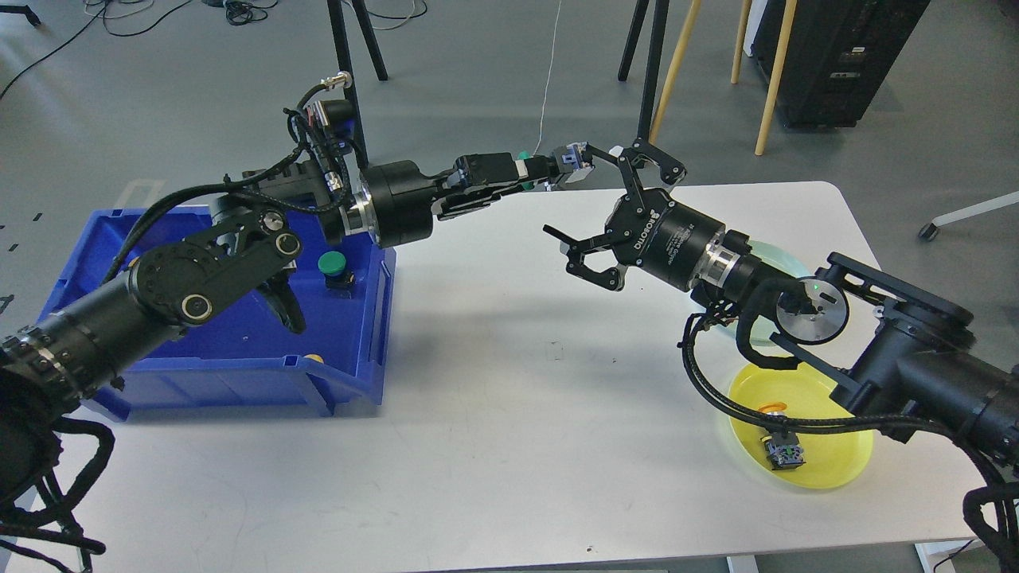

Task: Pass button and place on color plate
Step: 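Close the right gripper on the green button held by the left gripper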

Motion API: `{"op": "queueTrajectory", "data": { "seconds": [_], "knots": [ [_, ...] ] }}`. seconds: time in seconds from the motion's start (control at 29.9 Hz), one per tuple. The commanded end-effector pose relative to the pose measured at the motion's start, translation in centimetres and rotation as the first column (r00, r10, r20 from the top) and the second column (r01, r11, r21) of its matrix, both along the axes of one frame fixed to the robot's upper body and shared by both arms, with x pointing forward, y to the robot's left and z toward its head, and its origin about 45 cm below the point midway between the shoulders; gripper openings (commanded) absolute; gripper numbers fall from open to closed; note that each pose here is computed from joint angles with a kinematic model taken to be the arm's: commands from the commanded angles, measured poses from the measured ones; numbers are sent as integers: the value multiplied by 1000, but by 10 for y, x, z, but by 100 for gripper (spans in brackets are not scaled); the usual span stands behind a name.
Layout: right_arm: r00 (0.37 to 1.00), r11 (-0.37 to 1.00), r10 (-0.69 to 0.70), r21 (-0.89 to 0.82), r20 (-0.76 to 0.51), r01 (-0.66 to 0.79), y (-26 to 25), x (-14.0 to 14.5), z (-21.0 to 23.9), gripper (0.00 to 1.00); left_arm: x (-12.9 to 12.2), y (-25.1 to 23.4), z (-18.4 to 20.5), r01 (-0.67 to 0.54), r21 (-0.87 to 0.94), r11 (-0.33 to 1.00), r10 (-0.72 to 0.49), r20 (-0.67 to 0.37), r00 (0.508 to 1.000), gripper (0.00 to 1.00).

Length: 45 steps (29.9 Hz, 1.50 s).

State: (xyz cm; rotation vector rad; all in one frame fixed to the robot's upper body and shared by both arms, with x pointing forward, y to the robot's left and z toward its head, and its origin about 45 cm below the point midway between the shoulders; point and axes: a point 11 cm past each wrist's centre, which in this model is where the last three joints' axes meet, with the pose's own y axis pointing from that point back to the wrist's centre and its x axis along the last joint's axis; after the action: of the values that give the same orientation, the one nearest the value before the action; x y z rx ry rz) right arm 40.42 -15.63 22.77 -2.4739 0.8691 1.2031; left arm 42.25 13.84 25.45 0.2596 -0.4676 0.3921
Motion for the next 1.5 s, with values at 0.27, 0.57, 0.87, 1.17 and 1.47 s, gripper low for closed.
{"op": "queueTrajectory", "data": {
  "seconds": [0.27,0.57,0.87,1.17,1.47],
  "knots": [
    [1000,1000,-11,-11,-16,10,-8,-3,-8,99,3,6,5,-19,-17,1000,19,4,1000,3],
    [998,998,-64,-5,-19,64,-31,0,-6,99,4,11,6,-26,-15,1000,26,4,1000,3],
    [998,998,-65,0,23,65,-30,11,14,99,-1,4,-4,-6,3,1000,6,-5,1000,3],
    [999,999,-36,-31,36,37,-19,15,16,99,-1,6,-4,-9,5,1000,9,-4,1000,3],
    [998,999,-20,-26,56,21,-4,22,24,90,-1,4,-4,-6,4,1000,6,-4,1000,3]
  ]
}}
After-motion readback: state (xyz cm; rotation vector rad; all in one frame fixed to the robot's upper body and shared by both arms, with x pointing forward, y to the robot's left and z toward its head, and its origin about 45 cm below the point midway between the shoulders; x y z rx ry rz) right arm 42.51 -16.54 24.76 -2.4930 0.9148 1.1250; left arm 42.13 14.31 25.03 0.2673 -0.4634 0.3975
